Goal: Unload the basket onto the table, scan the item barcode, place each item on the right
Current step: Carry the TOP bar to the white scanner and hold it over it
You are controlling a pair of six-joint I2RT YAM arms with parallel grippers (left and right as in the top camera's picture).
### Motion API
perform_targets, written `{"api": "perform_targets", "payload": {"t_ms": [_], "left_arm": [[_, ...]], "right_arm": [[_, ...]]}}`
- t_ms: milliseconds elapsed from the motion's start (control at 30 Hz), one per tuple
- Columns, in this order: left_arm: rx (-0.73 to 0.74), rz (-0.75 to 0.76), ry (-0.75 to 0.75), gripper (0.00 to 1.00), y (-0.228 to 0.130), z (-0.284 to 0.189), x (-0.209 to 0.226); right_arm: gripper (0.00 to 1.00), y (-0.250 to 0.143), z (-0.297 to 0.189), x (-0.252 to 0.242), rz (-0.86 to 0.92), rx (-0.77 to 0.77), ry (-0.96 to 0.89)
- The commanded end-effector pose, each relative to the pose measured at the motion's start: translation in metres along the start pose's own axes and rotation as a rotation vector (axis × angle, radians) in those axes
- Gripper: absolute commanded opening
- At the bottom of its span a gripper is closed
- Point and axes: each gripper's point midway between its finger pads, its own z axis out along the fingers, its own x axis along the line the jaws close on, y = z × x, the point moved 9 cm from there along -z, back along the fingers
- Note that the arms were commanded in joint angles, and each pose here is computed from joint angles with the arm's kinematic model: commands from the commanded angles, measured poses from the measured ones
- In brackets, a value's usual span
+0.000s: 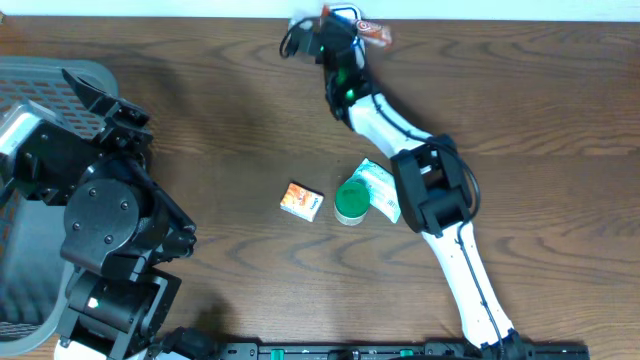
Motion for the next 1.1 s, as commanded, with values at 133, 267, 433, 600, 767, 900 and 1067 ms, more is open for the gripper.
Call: {"api": "perform_targets", "payload": {"t_ms": [133,267,433,600,767,900,1067], "left_arm": [[0.011,0.026,0.014,0.81,-0.003,0.0,0.003],[0.011,0.026,0.014,0.81,-0.003,0.0,0.003],[0.015,0.035,0.014,0.81,-0.004,0.0,0.004],[0.015,0.035,0.014,0.81,-0.004,0.0,0.004],[0.015,0.034,0.014,0.81,-0.004,0.0,0.004],[0.015,0.034,0.014,0.81,-0.004,0.0,0.004],[0.013,0.029,0.014,0.81,-0.003,0.0,0.004]], "right_arm": [[0.01,0.03,-0.01,0.004,-0.108,-0.07,0.027],[0.01,0.041,-0.014,0.007,-0.115,-0.103,0.027],[0.01,0.045,-0.016,0.008,-0.114,-0.125,0.031],[0.01,0.055,-0.02,0.012,-0.116,-0.155,0.039],[0.01,0.066,-0.027,0.016,-0.108,-0.183,0.074],[0.01,0.081,-0.042,0.001,-0.05,-0.182,0.118],[0.01,0.091,-0.091,-0.048,0.066,-0.045,0.28]]}}
